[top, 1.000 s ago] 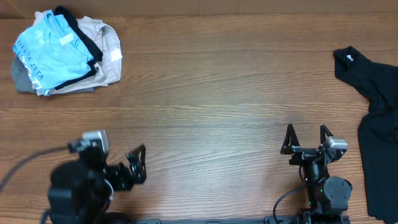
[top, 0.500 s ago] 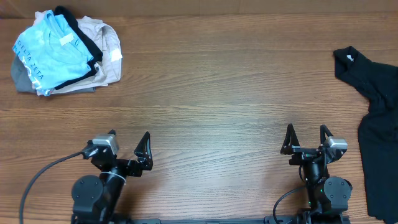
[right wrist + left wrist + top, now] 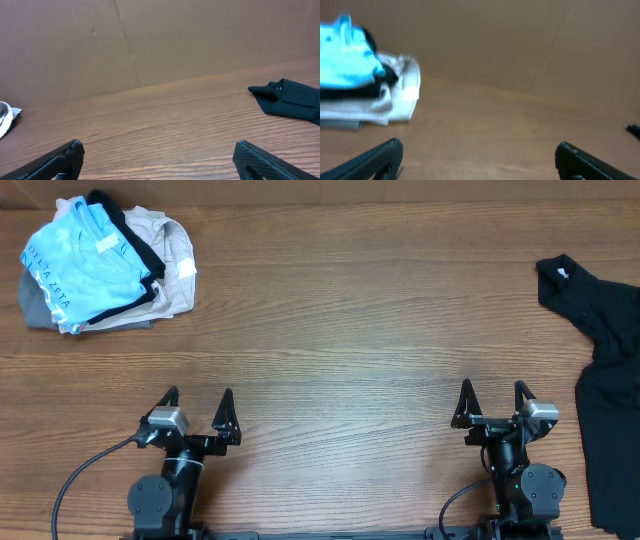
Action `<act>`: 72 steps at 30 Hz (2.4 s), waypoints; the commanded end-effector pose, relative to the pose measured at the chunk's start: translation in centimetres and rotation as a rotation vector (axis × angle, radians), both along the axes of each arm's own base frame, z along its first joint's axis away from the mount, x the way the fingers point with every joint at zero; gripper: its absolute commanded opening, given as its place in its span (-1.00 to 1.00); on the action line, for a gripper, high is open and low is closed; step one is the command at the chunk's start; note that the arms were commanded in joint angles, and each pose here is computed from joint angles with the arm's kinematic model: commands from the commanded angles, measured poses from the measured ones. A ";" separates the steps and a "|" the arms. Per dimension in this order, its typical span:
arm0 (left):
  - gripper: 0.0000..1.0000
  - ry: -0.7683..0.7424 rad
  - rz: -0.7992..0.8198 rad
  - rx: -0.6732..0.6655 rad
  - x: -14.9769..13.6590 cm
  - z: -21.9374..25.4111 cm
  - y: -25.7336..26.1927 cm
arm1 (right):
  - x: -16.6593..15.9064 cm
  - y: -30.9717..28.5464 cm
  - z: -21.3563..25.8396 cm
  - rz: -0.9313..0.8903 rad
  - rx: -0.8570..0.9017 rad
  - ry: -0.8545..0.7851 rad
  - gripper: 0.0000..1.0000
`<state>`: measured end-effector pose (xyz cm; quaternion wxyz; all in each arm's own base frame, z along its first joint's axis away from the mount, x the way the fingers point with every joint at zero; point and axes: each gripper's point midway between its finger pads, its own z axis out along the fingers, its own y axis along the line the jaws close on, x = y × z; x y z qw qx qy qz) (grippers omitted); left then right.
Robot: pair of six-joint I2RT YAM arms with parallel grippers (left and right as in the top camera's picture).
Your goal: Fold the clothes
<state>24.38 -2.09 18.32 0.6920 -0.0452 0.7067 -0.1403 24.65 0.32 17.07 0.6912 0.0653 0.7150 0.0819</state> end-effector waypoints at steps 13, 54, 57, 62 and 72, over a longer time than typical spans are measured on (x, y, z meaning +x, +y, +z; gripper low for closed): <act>1.00 0.023 0.042 0.286 0.2 -2.3 1.2 | 0.0 -0.1 -0.1 -0.004 -0.004 -0.008 1.00; 1.00 0.045 0.131 0.337 0.2 -2.6 2.8 | 0.0 -0.1 -0.1 -0.004 -0.004 -0.008 1.00; 1.00 0.045 0.131 0.337 0.2 -2.6 2.8 | 0.0 -0.1 -0.1 -0.004 -0.004 -0.008 1.00; 0.99 0.045 0.131 0.337 0.2 -2.6 2.8 | 0.0 -0.1 -0.1 -0.004 -0.004 -0.008 1.00; 1.00 0.045 0.131 0.337 0.2 -2.6 2.8 | 0.0 -0.1 -0.1 -0.005 -0.004 -0.008 1.00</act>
